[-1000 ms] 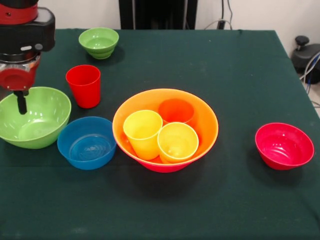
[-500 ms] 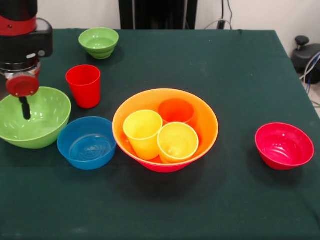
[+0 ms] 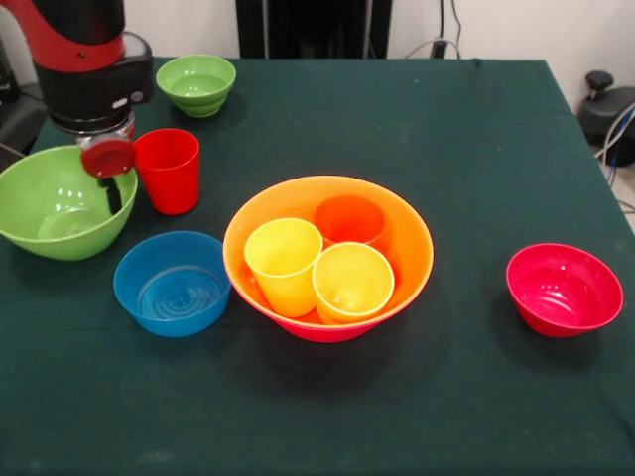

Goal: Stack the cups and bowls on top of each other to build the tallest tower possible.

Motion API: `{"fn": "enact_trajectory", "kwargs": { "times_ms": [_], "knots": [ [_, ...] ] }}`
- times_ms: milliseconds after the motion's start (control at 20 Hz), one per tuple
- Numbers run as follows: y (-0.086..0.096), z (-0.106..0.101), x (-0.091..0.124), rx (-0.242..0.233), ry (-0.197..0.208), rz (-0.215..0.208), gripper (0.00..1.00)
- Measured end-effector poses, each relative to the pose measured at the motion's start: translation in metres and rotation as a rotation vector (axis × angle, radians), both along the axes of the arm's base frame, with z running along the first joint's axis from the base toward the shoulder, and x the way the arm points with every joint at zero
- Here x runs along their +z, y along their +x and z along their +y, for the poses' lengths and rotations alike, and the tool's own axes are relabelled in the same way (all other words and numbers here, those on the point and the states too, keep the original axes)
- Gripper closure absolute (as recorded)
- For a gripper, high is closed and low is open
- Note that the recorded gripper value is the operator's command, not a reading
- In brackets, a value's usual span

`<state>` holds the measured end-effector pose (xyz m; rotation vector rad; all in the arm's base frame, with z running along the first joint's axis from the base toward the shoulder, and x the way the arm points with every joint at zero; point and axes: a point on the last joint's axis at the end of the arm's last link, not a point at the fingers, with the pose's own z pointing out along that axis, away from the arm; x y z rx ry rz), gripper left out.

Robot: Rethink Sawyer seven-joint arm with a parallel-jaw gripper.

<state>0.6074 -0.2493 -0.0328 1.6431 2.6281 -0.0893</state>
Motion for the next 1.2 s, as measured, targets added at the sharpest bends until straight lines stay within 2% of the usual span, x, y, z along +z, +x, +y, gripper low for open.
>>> {"fn": "enact_trajectory", "kwargs": {
  "times_ms": [300,650,850,1200],
  "knots": [
    [-0.005,0.003,0.019,-0.002,0.011,-0.007,0.0],
    [0.001,-0.013,0.053,-0.015,-0.012,-0.032,0.0],
    [0.003,-0.018,0.062,-0.021,-0.015,-0.032,0.0],
    [0.003,-0.011,0.06,-0.012,-0.01,-0.026,0.0]
  ]
}}
